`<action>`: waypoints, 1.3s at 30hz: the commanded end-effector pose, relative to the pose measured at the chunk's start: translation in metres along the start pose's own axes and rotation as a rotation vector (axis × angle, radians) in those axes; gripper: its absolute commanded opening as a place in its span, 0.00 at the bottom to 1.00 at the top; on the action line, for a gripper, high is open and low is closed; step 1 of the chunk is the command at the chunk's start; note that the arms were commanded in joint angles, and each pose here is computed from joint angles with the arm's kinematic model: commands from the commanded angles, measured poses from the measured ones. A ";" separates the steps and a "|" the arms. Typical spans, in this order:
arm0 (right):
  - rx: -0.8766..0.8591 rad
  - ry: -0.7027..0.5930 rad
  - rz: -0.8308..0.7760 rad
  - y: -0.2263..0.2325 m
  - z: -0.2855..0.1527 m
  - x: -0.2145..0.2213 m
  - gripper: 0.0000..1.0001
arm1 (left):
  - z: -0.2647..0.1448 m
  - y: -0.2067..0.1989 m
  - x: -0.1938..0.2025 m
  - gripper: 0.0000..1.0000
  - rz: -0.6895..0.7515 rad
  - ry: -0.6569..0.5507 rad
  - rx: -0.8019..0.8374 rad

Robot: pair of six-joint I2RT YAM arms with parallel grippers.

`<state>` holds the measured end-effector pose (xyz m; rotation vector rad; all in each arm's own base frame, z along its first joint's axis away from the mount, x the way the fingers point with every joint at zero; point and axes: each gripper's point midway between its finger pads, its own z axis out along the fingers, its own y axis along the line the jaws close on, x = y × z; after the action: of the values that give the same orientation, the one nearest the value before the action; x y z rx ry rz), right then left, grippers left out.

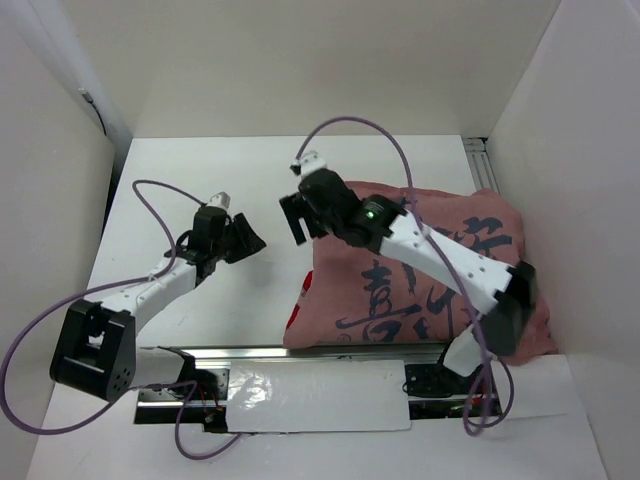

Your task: Put the pillow into the pillowcase

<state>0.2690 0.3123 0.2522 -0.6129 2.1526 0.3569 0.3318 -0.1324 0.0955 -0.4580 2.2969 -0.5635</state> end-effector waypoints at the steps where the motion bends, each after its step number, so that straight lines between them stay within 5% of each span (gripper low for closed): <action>1: 0.267 0.005 -0.009 -0.056 0.051 -0.020 0.87 | -0.014 -0.040 0.006 0.60 0.089 -0.003 0.253; 5: 0.256 -0.020 0.034 -0.103 0.103 -0.066 0.85 | -0.026 -0.071 0.021 0.60 0.200 0.010 0.425; 9: 0.079 0.069 -0.309 -0.100 0.171 -0.055 0.85 | -0.038 -0.081 0.051 0.60 0.319 0.082 0.526; 15: 0.040 0.090 -0.491 -0.121 0.212 -0.065 0.85 | -0.069 -0.064 0.105 0.62 0.394 0.193 0.628; 18: 0.038 0.129 -0.525 -0.130 0.234 -0.049 0.85 | -0.096 -0.056 0.135 0.82 0.420 0.239 0.712; 19: 0.008 0.168 -0.558 -0.128 0.241 -0.034 0.84 | -0.101 -0.047 0.148 0.98 0.407 0.269 0.719; 25: -0.032 0.304 -0.560 -0.134 0.245 0.007 0.77 | -0.135 -0.033 0.184 1.00 0.373 0.332 0.779; 29: 0.078 0.307 -0.528 -0.150 0.252 0.012 0.61 | -0.139 -0.031 0.195 1.00 0.373 0.342 0.827; 30: 0.117 0.299 -0.510 -0.155 0.257 0.012 0.38 | -0.134 -0.027 0.200 1.00 0.365 0.365 0.808; 34: 0.245 0.170 -0.439 -0.160 0.260 -0.025 0.00 | -0.119 -0.022 0.210 1.00 0.376 0.428 0.748; 39: 0.298 -0.094 -0.391 -0.131 0.224 -0.110 0.00 | -0.104 -0.034 0.214 1.00 0.423 0.440 0.735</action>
<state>0.5302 0.3054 0.0965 -1.0223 2.1329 -0.1910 0.0980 -0.2183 0.0436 0.4809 2.3782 -1.3115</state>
